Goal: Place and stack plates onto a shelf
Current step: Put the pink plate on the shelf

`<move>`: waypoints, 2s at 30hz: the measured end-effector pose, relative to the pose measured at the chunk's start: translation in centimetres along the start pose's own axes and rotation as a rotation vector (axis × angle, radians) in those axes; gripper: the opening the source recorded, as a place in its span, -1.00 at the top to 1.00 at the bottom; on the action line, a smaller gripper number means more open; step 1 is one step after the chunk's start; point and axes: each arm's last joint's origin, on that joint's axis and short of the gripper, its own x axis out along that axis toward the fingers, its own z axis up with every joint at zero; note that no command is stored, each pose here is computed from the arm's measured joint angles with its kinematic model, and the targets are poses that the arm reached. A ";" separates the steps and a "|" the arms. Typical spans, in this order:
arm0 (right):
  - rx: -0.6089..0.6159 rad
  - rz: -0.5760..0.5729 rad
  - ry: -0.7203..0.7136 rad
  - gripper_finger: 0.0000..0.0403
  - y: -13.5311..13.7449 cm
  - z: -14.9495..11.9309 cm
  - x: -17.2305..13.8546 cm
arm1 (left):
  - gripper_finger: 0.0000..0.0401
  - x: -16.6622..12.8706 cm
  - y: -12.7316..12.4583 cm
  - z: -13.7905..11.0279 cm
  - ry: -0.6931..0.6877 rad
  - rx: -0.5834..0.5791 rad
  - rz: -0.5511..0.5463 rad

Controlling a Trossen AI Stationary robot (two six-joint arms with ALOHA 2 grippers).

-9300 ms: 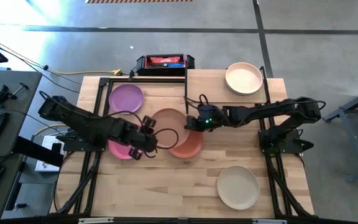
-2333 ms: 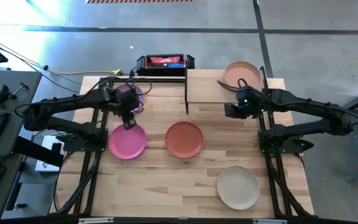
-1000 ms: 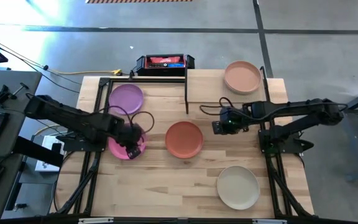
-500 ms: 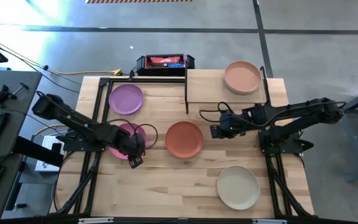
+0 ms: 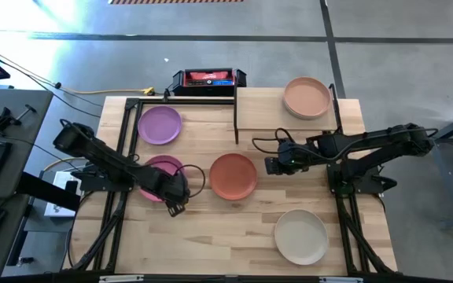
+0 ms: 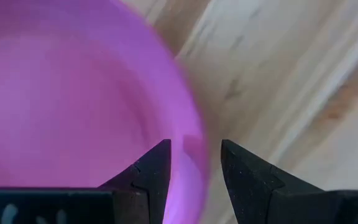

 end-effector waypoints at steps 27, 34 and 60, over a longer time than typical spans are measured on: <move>-0.010 0.006 -0.025 0.52 0.1 0.1 0.0 | 0.73 1.2 -0.8 0.4 0.029 0.048 0.051; -0.010 0.006 -0.028 0.52 0.1 0.1 0.0 | 0.95 1.1 -1.0 -0.2 0.021 0.075 0.077; 0.015 0.297 -0.089 0.52 3.7 0.6 1.6 | 0.98 -5.5 -4.9 -1.0 0.018 0.787 0.169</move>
